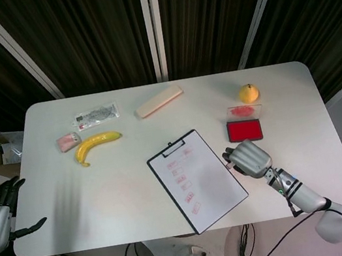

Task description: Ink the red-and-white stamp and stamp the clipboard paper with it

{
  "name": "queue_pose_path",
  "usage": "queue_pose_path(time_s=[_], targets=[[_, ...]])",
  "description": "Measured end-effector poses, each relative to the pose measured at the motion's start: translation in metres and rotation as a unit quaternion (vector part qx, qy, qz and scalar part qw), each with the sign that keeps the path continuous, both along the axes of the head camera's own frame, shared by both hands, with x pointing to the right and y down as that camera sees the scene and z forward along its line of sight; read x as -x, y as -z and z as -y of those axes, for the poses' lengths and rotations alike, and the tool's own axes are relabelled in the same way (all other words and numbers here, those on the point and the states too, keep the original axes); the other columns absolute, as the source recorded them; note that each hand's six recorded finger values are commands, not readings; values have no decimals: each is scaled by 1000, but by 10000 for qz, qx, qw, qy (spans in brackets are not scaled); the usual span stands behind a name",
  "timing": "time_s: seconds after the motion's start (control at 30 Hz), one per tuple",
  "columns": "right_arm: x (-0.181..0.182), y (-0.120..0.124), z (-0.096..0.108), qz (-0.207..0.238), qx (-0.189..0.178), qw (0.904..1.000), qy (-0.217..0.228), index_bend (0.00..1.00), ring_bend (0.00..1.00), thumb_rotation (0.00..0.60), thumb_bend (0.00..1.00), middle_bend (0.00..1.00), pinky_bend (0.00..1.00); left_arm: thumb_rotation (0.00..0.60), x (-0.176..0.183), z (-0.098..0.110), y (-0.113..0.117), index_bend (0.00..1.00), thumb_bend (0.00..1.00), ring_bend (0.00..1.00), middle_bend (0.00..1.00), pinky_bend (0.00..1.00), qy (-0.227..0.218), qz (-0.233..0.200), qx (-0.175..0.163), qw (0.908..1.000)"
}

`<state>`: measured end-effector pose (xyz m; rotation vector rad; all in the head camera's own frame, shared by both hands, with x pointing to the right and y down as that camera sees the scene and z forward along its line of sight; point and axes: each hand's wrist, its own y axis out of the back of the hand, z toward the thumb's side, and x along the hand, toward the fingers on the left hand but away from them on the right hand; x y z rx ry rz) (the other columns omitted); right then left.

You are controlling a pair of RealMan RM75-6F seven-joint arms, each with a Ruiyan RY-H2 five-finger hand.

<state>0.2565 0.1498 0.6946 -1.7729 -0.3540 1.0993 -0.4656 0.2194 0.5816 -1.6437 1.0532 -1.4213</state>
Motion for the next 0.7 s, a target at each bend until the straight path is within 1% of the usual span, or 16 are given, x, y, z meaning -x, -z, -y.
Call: queue_pose_path(time_s=[0.13,0.33,0.7], targets=[[-21,-14,-5,-205,77,9996,-179,785,783,600,379,657,897,382,-2,0,-1,107,65,87,82,184,-15,2,17,10000],[-36,-31,-12,-423,193,9985,-297,762,783,600,379,655,897,377,-3,0,-1,108,65,88,81,184,-28,-4,29,10000],[-41,-41,-16,-586,276,9974,-328,721,782,600,372,623,897,381,-2,-1,-1,107,65,87,81,184,-20,-1,40,10000]])
